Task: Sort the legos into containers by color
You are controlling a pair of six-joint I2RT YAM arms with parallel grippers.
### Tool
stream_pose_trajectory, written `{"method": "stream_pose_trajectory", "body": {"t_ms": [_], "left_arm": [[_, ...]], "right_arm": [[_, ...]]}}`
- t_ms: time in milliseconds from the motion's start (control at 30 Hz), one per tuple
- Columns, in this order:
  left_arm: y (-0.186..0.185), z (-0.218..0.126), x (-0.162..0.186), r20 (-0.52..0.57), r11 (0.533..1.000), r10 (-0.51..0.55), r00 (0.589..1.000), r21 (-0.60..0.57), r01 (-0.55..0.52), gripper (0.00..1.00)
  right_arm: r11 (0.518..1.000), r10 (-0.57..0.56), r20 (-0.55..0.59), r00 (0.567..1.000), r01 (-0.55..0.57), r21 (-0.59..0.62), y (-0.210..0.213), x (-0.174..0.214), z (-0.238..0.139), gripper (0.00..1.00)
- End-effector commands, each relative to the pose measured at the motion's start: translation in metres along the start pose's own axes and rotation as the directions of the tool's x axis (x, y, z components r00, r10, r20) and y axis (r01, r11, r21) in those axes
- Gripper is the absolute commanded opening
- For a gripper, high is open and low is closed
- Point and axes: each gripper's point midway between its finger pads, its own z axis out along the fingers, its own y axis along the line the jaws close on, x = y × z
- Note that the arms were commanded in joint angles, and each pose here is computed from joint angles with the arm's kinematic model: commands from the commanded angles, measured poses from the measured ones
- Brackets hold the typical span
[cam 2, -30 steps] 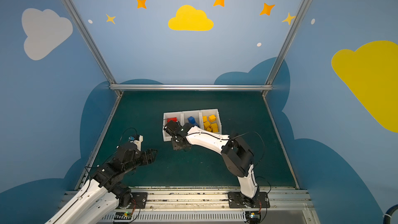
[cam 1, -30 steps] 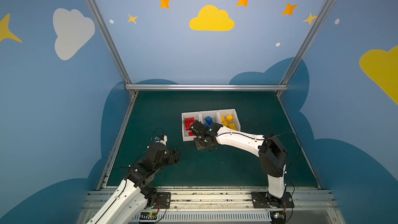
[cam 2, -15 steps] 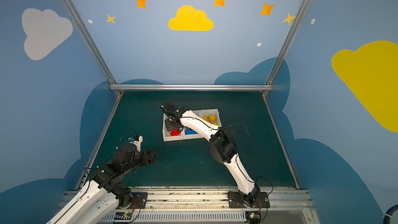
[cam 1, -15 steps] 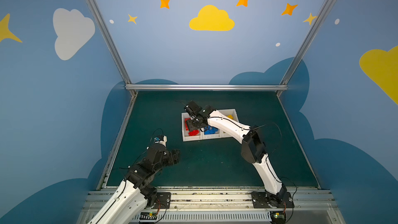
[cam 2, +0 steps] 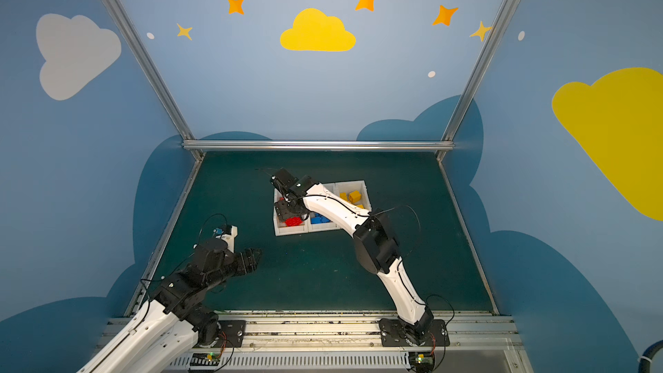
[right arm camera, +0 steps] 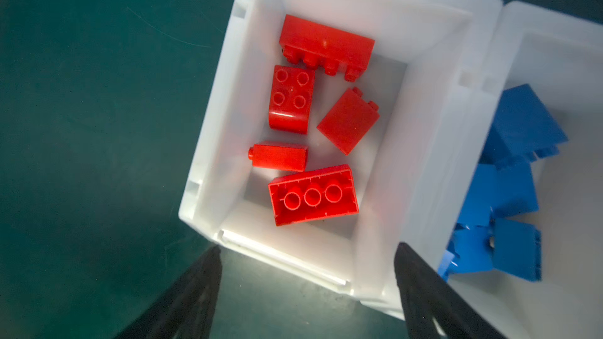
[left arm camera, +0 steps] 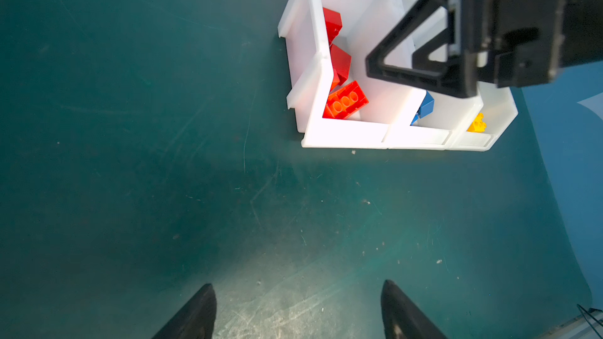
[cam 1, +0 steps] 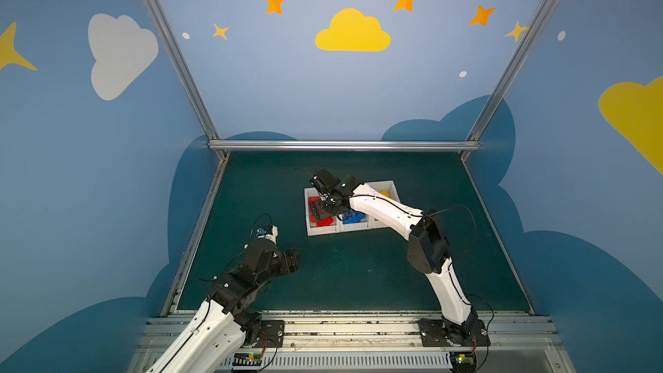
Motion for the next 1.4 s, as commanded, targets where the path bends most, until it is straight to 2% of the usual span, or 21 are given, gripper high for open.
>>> {"method": "stream_pose_trajectory", "body": {"t_ms": [0, 167, 300, 433, 567, 667, 733, 833, 900, 967, 1033, 1200, 1233, 1267, 1333, 1367], "left_arm": [[-0.003, -0.004, -0.017, 0.066, 1.000, 0.022, 0.998, -0.001, -0.022, 0.81], [-0.013, -0.006, -0.048, 0.189, 0.996, 0.093, 0.978, -0.001, -0.095, 0.85], [-0.009, -0.006, -0.078, 0.296, 0.983, 0.175, 0.939, -0.100, -0.151, 0.99], [0.002, -0.002, -0.105, 0.396, 0.963, 0.239, 0.886, -0.212, -0.165, 0.99], [0.031, 0.007, -0.122, 0.466, 0.934, 0.275, 0.841, -0.337, -0.119, 0.99], [0.059, 0.018, -0.126, 0.480, 0.921, 0.252, 0.840, -0.385, -0.056, 0.99], [0.078, 0.024, -0.133, 0.485, 0.923, 0.182, 0.855, -0.385, 0.022, 0.99], [0.088, 0.035, -0.145, 0.484, 0.942, 0.119, 0.867, -0.332, 0.056, 0.99], [0.094, 0.042, -0.152, 0.464, 0.941, 0.111, 0.879, -0.333, 0.057, 0.99], [0.092, 0.047, -0.160, 0.441, 0.938, 0.165, 0.882, -0.347, -0.001, 0.99], [0.089, 0.054, -0.163, 0.393, 0.922, 0.262, 0.881, -0.373, -0.107, 0.99], [0.111, 0.082, -0.148, 0.338, 0.898, 0.313, 0.888, -0.409, -0.162, 0.99], [0.117, 0.085, -0.149, 0.368, 0.903, 0.297, 0.881, -0.410, -0.133, 1.00], [0.118, 0.087, -0.155, 0.385, 0.901, 0.310, 0.869, -0.411, -0.139, 1.00], [0.110, 0.095, -0.158, 0.349, 0.891, 0.385, 0.855, -0.382, -0.245, 1.00], [0.112, 0.100, -0.157, 0.354, 0.900, 0.376, 0.856, -0.360, -0.246, 1.00]], "right_arm": [[1.000, 0.003, 0.149, 0.989, 0.001, -0.027, 0.000, -0.027, -0.056, 0.83], [1.000, 0.018, 0.262, 0.965, -0.022, 0.012, -0.027, -0.027, -0.103, 0.83], [0.993, 0.028, 0.384, 0.923, -0.069, 0.095, -0.077, -0.010, -0.137, 0.84], [0.965, -0.001, 0.535, 0.845, -0.139, 0.221, -0.146, 0.025, -0.165, 0.87], [0.907, 0.030, 0.600, 0.799, -0.274, 0.320, -0.225, 0.082, -0.171, 0.90], [0.858, 0.008, 0.633, 0.774, -0.330, 0.394, -0.274, 0.130, -0.161, 0.90], [0.817, -0.004, 0.671, 0.741, -0.385, 0.430, -0.302, 0.159, -0.154, 0.90], [0.762, 0.065, 0.747, 0.662, -0.516, 0.391, -0.336, 0.187, -0.144, 0.90], [0.740, 0.151, 0.755, 0.638, -0.579, 0.342, -0.354, 0.197, -0.136, 0.91], [0.735, 0.223, 0.740, 0.635, -0.608, 0.301, -0.363, 0.193, -0.134, 0.91], [0.728, 0.274, 0.698, 0.661, -0.617, 0.298, -0.373, 0.188, -0.128, 0.91], [0.731, 0.330, 0.653, 0.682, -0.623, 0.281, -0.396, 0.163, -0.108, 0.91], [0.729, 0.335, 0.655, 0.677, -0.627, 0.274, -0.399, 0.158, -0.106, 0.91], [0.744, 0.325, 0.644, 0.693, -0.607, 0.279, -0.401, 0.150, -0.102, 0.91], [0.752, 0.303, 0.643, 0.704, -0.590, 0.292, -0.406, 0.148, -0.089, 0.91], [0.772, 0.283, 0.660, 0.696, -0.574, 0.274, -0.405, 0.141, -0.085, 0.91]]}}
